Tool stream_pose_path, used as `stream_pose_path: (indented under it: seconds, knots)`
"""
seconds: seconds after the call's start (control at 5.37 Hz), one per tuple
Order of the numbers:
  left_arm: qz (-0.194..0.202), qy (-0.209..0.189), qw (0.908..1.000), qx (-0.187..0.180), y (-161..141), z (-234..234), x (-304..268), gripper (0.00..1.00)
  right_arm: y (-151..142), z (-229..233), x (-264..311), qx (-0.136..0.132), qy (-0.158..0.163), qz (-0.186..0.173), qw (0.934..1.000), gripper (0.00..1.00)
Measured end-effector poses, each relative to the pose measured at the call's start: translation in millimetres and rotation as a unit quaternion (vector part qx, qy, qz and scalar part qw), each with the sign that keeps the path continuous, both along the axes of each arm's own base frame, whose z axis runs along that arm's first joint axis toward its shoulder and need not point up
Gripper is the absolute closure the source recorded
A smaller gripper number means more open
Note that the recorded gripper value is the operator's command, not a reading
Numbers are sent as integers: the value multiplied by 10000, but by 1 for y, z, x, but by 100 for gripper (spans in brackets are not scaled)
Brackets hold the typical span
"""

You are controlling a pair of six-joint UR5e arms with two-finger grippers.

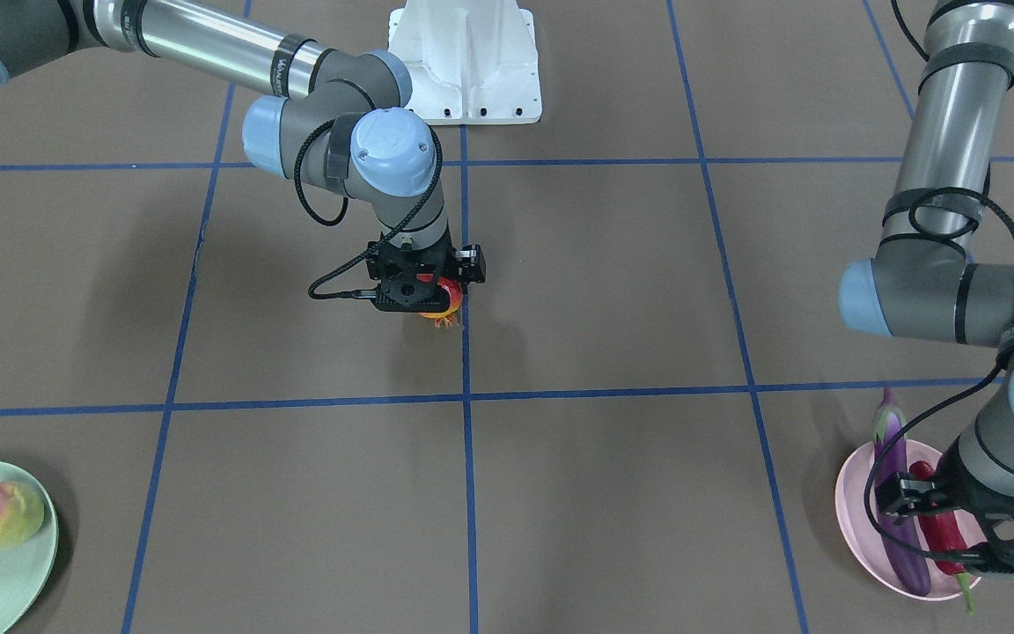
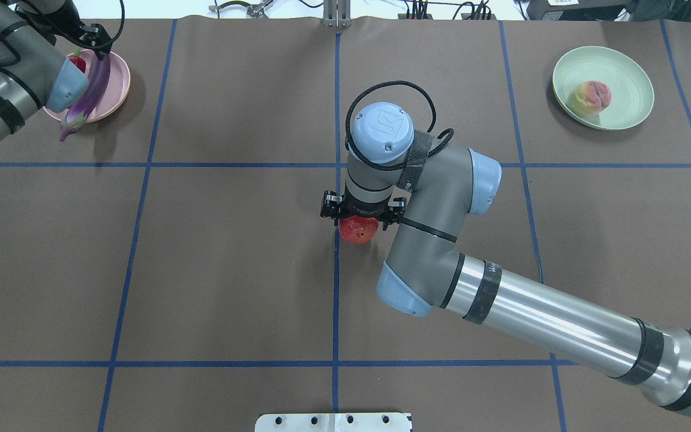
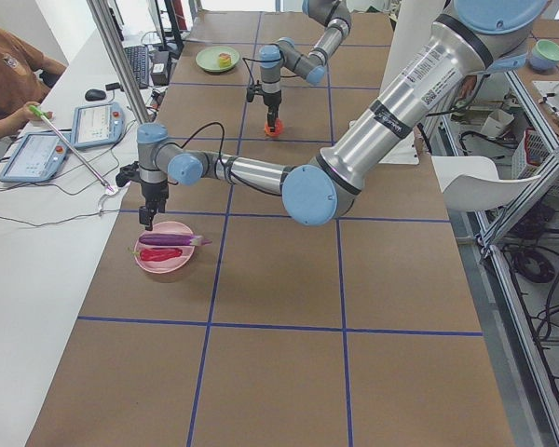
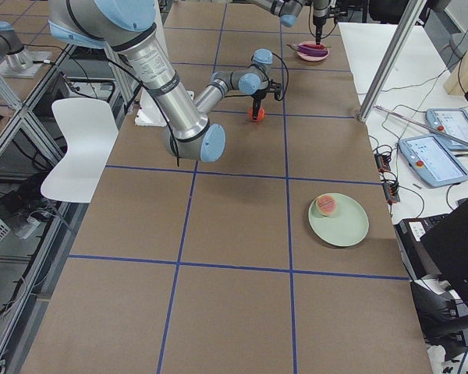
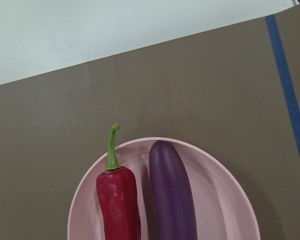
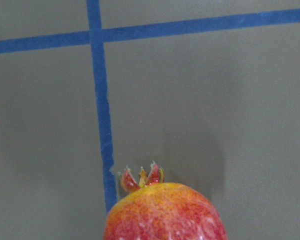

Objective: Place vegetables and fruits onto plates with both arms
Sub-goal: 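Close the right gripper on the red pomegranate, then carry the pomegranate to the green plate with the right gripper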

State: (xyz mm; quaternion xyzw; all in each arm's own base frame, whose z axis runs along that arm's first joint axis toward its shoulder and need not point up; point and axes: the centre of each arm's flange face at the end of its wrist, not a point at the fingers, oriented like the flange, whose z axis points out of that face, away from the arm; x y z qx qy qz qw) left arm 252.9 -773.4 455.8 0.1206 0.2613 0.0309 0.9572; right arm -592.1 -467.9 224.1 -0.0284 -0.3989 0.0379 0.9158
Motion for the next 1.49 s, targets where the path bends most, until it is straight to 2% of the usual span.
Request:
stream_pose_path:
  seconds: [0.37, 0.56, 0.93, 1.12, 1.3, 1.49]
  knots:
    - [-5, 7, 10000, 9, 0, -2, 0, 0, -3, -14, 10, 155, -242, 38, 9996, 100]
    - [-21, 18, 10000, 10, -1, -4, 1, 0, -15, -30, 36, 191, -403, 168, 9989, 100]
    - [37, 241, 9996, 132, 5, -27, 6, 0, -62, -46, 117, 71, -490, 598, 9970, 100]
    - [186, 525, 9983, 147, 26, -24, 3, 0, -93, -28, 161, 144, -418, 686, 9967, 100]
    - [266, 680, 9971, 201, 49, -16, -5, 0, -122, 4, 207, 456, -233, 583, 9970, 100]
    - [246, 664, 9970, 318, 59, -16, -9, 0, -154, 44, 263, 770, -19, 423, 9961, 100]
